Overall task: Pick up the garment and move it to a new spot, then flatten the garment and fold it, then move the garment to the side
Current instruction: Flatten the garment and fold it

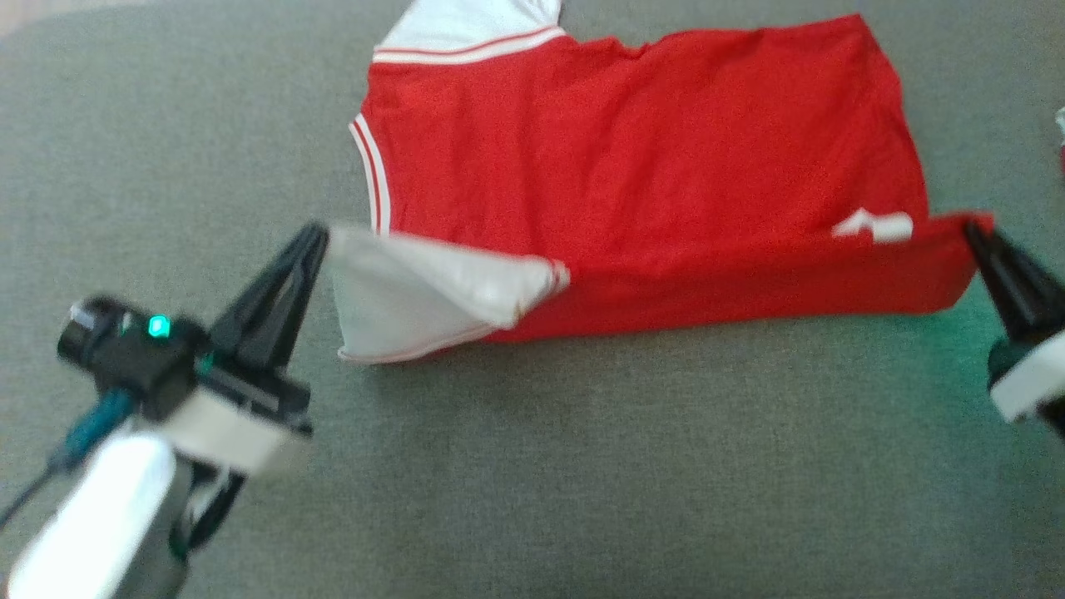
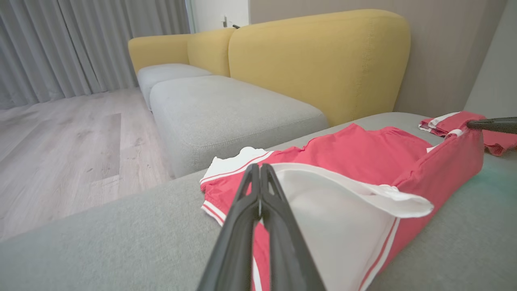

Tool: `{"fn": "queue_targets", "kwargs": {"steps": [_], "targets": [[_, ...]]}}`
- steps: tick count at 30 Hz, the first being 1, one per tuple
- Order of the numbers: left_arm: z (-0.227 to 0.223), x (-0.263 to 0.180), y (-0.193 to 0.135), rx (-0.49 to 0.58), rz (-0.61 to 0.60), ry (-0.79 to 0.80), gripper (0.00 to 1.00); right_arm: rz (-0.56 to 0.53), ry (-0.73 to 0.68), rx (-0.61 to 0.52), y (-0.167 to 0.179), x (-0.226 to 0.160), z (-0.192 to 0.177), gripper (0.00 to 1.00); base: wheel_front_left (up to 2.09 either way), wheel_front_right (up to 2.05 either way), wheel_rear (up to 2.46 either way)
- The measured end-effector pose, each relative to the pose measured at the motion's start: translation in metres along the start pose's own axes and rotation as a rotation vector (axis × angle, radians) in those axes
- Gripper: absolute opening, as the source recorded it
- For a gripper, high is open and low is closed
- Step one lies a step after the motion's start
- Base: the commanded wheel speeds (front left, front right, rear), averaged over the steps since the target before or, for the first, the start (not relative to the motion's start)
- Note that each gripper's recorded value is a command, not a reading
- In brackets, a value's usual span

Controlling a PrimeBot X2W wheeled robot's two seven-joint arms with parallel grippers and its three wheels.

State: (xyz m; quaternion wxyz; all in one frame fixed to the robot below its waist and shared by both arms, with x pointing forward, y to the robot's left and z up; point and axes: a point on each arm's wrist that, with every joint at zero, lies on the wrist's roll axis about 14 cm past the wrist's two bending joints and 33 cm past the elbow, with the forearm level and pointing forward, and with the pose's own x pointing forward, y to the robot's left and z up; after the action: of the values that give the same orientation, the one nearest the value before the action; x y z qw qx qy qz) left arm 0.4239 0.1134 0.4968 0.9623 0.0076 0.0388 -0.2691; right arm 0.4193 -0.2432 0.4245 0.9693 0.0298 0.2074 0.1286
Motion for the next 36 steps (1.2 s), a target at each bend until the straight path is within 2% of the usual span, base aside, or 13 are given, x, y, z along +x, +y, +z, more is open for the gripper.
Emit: {"fn": "queue_targets", "kwargs": {"steps": [5, 9, 10, 11, 12, 13, 16, 19, 21, 24, 28, 32, 36], "targets": [[-0.004, 0.045, 0.016, 0.031, -0.034, 0.021, 0.0, -0.002, -0.013, -0.052, -0.009, 0.032, 0.018, 0.0, 0.0, 0.0, 0.0], [-0.009, 0.072, 0.025, 0.029, -0.044, 0.03, 0.0, -0.001, 0.014, -0.08, -0.014, 0.05, 0.018, 0.0, 0.0, 0.0, 0.0], [-0.013, 0.077, 0.026, 0.016, -0.048, 0.039, 0.0, -0.001, 0.02, -0.083, -0.015, 0.053, 0.016, 0.17, 0.0, 0.0, 0.0], [-0.018, 0.081, 0.027, 0.002, -0.047, 0.053, 0.0, -0.003, 0.027, -0.084, -0.016, 0.056, 0.015, 0.64, 0.0, 0.0, 0.0], [-0.025, 0.083, 0.028, -0.017, -0.043, 0.076, 0.4, -0.006, 0.034, -0.084, -0.017, 0.059, 0.013, 1.0, 0.0, 0.0, 0.0], [-0.031, 0.084, 0.029, -0.021, -0.043, 0.097, 1.0, -0.012, 0.034, -0.08, -0.018, 0.06, 0.012, 1.0, 0.0, 0.0, 0.0], [-0.037, 0.082, 0.037, -0.024, -0.008, 0.096, 1.0, -0.023, 0.011, -0.072, -0.02, 0.063, 0.014, 1.0, 0.0, 0.0, 0.0], [-0.037, 0.077, 0.058, 0.033, 0.115, 0.092, 1.0, -0.033, -0.034, -0.082, -0.021, 0.06, 0.021, 1.0, 0.0, 0.0, 0.0], [-0.04, 0.07, 0.062, 0.011, 0.176, 0.093, 1.0, -0.038, -0.069, -0.074, -0.02, 0.058, 0.027, 1.0, 0.0, 0.0, 0.0], [-0.069, 0.049, 0.042, -0.084, 0.212, 0.155, 1.0, -0.041, -0.109, -0.056, -0.016, 0.054, 0.032, 1.0, 0.0, 0.0, 0.0], [-0.114, 0.017, 0.003, -0.196, 0.21, 0.282, 1.0, -0.054, -0.099, -0.028, -0.014, 0.045, 0.019, 1.0, 0.0, 0.0, 0.0], [-0.138, 0.005, -0.003, -0.192, 0.228, 0.398, 1.0, -0.059, -0.091, -0.009, -0.012, 0.04, 0.01, 1.0, 0.0, 0.0, 0.0], [-0.14, 0.007, 0.0, -0.165, 0.24, 0.419, 1.0, -0.064, -0.097, -0.009, -0.013, 0.038, 0.01, 1.0, 0.0, 0.0, 0.0]]}}
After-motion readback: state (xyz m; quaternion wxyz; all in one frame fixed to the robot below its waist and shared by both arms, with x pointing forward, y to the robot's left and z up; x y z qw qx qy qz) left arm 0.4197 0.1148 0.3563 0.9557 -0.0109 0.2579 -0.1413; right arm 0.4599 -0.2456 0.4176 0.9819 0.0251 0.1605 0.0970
